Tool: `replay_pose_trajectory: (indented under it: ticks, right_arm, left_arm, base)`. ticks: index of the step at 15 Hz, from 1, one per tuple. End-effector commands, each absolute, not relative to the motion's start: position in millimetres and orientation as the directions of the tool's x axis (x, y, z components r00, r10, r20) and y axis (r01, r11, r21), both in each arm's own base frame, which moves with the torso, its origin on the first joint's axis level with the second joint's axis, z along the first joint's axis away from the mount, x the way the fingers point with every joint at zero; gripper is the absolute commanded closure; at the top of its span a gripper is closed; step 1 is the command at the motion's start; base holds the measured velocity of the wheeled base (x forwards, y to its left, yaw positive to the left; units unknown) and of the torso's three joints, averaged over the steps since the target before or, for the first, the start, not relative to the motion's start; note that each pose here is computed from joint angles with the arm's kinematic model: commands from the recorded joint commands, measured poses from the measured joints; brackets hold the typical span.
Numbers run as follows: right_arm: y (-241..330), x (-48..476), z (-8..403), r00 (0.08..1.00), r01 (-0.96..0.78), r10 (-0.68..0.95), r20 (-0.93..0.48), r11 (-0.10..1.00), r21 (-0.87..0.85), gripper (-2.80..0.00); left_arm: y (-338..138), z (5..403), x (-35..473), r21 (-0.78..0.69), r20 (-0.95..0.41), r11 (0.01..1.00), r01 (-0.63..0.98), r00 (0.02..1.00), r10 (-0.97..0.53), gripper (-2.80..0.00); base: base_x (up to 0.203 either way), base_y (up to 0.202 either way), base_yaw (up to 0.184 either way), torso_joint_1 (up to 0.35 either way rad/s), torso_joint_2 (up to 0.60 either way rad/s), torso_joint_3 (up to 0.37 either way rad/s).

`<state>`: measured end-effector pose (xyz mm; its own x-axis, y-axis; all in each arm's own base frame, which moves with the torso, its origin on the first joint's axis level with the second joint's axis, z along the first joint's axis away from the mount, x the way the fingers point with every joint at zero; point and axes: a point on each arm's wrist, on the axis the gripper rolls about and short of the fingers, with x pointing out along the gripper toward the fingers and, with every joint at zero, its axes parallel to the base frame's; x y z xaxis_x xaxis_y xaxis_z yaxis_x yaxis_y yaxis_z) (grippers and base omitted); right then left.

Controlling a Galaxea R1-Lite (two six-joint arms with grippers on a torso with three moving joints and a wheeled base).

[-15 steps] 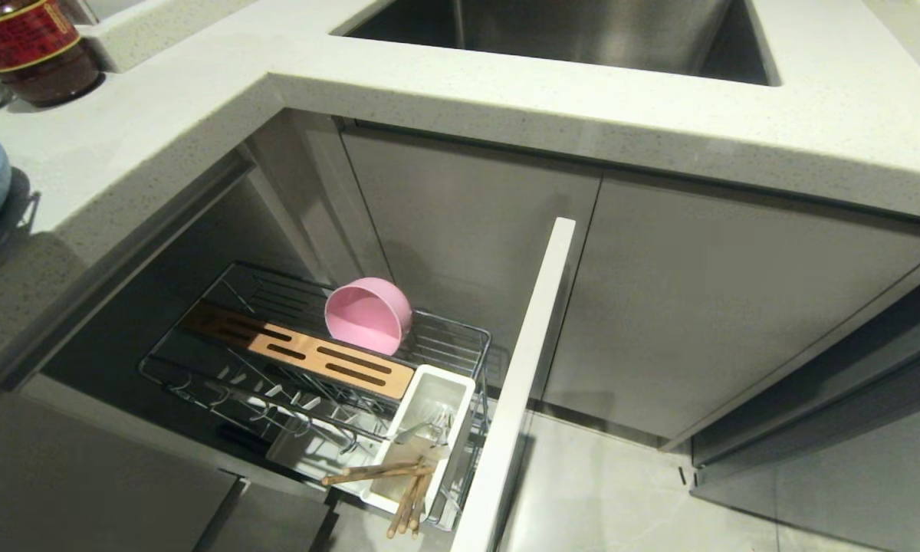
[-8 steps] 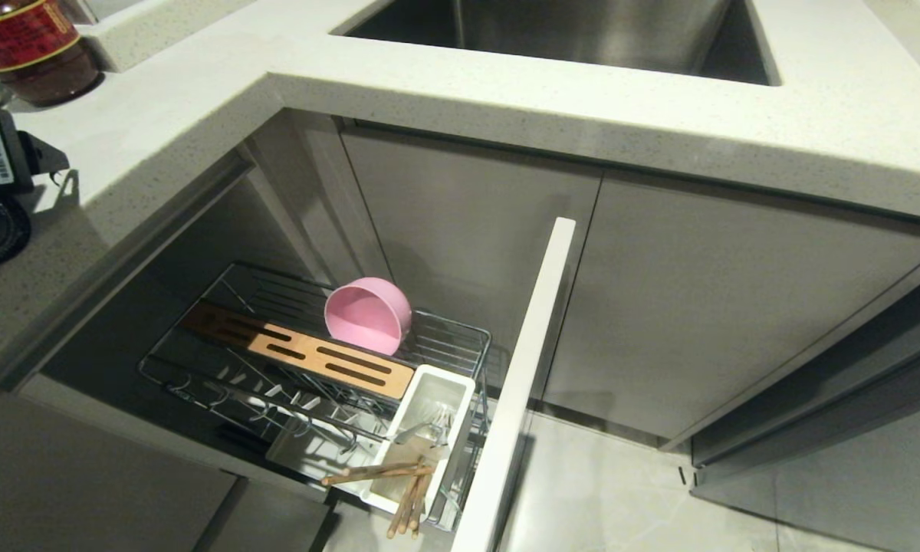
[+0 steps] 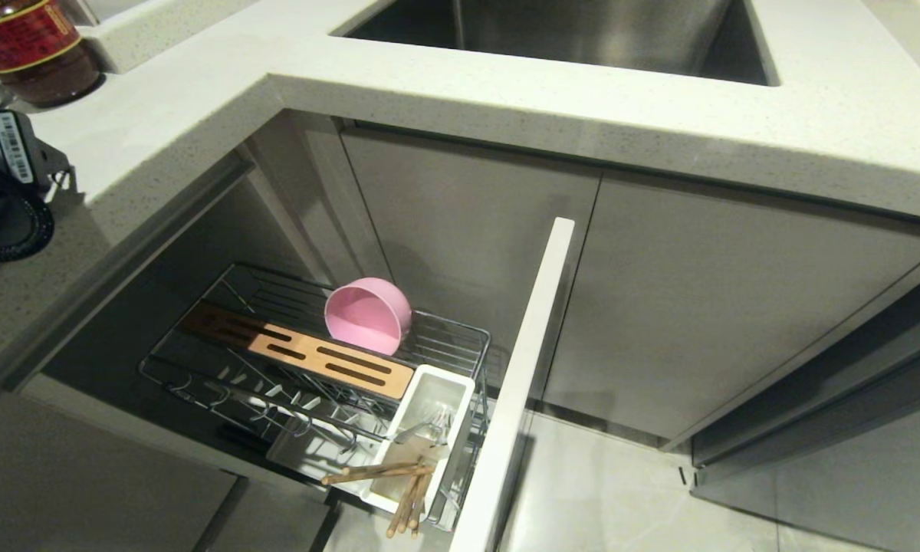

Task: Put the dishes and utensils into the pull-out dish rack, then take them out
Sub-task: Pick up the plate and place it in the cupboard

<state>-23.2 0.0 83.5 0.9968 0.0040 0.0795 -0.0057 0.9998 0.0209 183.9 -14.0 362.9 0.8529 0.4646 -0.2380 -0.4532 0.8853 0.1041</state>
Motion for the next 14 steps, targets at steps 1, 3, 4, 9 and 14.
replay_pose_trajectory:
  ticks: [1,3,4,9,14]
  right_arm:
    - [0.0,-21.2,76.4,0.998,-0.006,0.005,0.055,1.000,0.021,0.00]
    - [0.0,-21.2,76.4,0.998,-0.006,0.005,0.055,1.000,0.021,0.00]
    - [0.0,-21.2,76.4,0.998,-0.006,0.005,0.055,1.000,0.021,0.00]
    - [0.0,-21.2,76.4,0.998,-0.006,0.005,0.055,1.000,0.021,0.00]
    - [0.0,-21.2,76.4,0.998,-0.006,0.005,0.055,1.000,0.021,0.00]
  left_arm:
    - [-12.4,359.8,189.4,0.111,-0.253,0.878,-0.466,0.841,0.478,0.00]
    - [-12.6,359.0,189.7,0.112,-0.255,0.878,-0.465,0.841,0.477,0.00]
    - [-12.3,359.3,189.0,0.111,-0.254,0.878,-0.466,0.841,0.478,0.00]
    - [-11.1,365.7,175.2,0.086,-0.225,0.884,-0.460,0.855,0.467,0.00]
    - [-7.0,399.8,136.4,-0.069,0.028,0.907,-0.416,0.908,0.419,0.00]
  base:
    - [0.000,0.000,0.000,0.000,0.00,0.000]
    - [0.000,0.000,0.000,0.000,0.00,0.000]
    - [0.000,0.000,0.000,0.000,0.00,0.000]
    - [0.000,0.000,0.000,0.000,0.00,0.000]
    - [0.000,0.000,0.000,0.000,0.00,0.000]
